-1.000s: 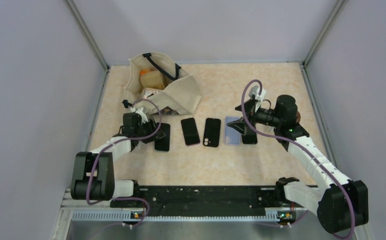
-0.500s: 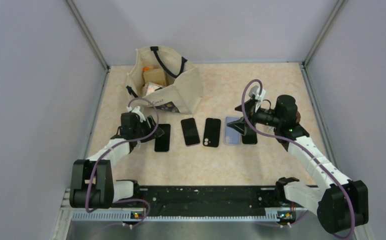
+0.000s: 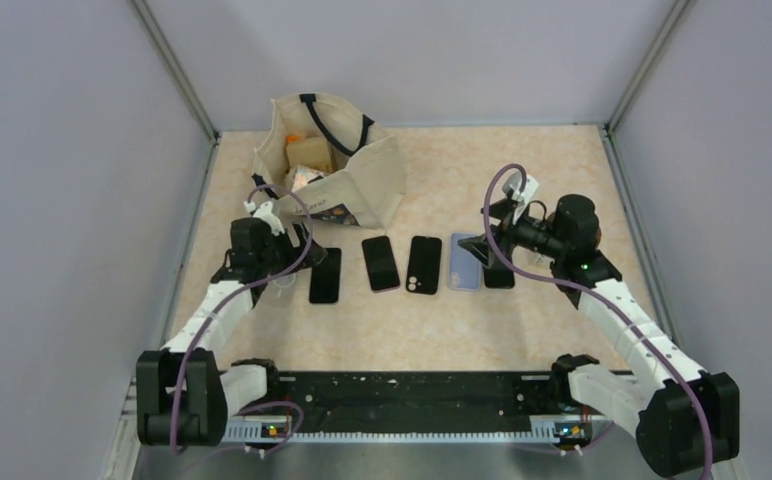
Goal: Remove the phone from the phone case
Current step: Place the phone at the center of the board, then reset both arms
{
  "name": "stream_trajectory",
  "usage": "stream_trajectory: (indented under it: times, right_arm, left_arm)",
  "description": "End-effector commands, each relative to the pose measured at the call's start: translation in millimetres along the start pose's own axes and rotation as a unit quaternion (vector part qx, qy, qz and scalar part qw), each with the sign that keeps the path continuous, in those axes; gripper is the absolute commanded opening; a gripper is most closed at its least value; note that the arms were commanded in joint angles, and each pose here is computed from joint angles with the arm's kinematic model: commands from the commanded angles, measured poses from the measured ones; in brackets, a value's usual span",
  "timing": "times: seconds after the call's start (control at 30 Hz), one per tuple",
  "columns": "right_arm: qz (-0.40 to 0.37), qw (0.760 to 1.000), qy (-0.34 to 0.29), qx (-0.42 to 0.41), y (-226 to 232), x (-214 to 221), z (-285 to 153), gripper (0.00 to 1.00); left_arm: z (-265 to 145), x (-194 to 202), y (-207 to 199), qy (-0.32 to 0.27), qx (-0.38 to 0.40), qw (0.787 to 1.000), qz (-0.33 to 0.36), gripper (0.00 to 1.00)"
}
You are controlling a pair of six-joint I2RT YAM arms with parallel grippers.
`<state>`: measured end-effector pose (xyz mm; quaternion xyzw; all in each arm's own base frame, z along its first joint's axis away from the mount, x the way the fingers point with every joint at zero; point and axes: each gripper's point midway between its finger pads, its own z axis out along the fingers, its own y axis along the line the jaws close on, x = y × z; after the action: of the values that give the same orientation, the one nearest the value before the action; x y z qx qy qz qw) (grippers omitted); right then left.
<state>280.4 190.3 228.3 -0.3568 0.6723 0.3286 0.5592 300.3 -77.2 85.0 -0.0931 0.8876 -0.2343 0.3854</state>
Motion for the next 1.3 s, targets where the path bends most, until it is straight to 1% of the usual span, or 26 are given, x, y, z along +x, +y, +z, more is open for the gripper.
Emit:
stream_trajectory:
  times: [0.0,0.17,0.33,0.5,0.6,0.7,0.8,1.0,1.13,1.27]
  right_arm:
    - [-0.015,0.996,0.000,0.086,-28.2,1.8,-8.0,0.98]
    - [-0.009,0.988,0.008,0.154,-48.5,10.8,-16.5,0.99]
    - [-0.010,0.975,0.004,0.223,-65.3,6.0,-32.0,0.99]
    - [-0.002,0.971,0.028,0.236,-68.2,2.5,-38.0,0.99]
    - [0.024,0.970,0.075,0.228,-66.6,13.4,-37.5,0.99]
    - [0.041,0.969,0.101,0.221,-65.0,18.2,-37.0,0.99]
    - [0.036,0.968,0.100,0.226,-64.6,15.8,-40.4,0.99]
    - [0.023,0.966,0.086,0.241,-61.8,10.5,-50.8,0.99]
    - [0.038,0.958,0.077,0.274,-63.9,12.7,-61.1,0.99]
    - [0.035,0.951,0.072,0.299,-65.7,13.2,-71.4,0.99]
  left_arm:
    - [-19.0,-47.7,-7.3,-0.046,-0.002,0.999,0.028,0.92]
    - [-38.2,-68.5,7.7,-0.059,-0.050,0.996,0.048,0.99]
    - [-61.3,-86.4,19.9,-0.091,-0.079,0.991,0.065,0.99]
    - [-83.5,-104.0,16.3,-0.130,-0.090,0.983,0.091,0.99]
    - [-94.7,-111.3,9.7,-0.152,-0.088,0.979,0.102,0.99]
    - [-104.5,-117.7,1.3,-0.169,-0.080,0.976,0.113,0.99]
    - [-111.0,-122.1,-5.1,-0.180,-0.073,0.973,0.124,0.99]
    - [-115.5,-130.2,-11.0,-0.188,-0.068,0.972,0.125,0.99]
    - [-119.8,-140.7,-16.8,-0.203,-0.063,0.969,0.129,0.99]
    - [-124.2,-150.3,-20.2,-0.216,-0.064,0.967,0.121,0.99]
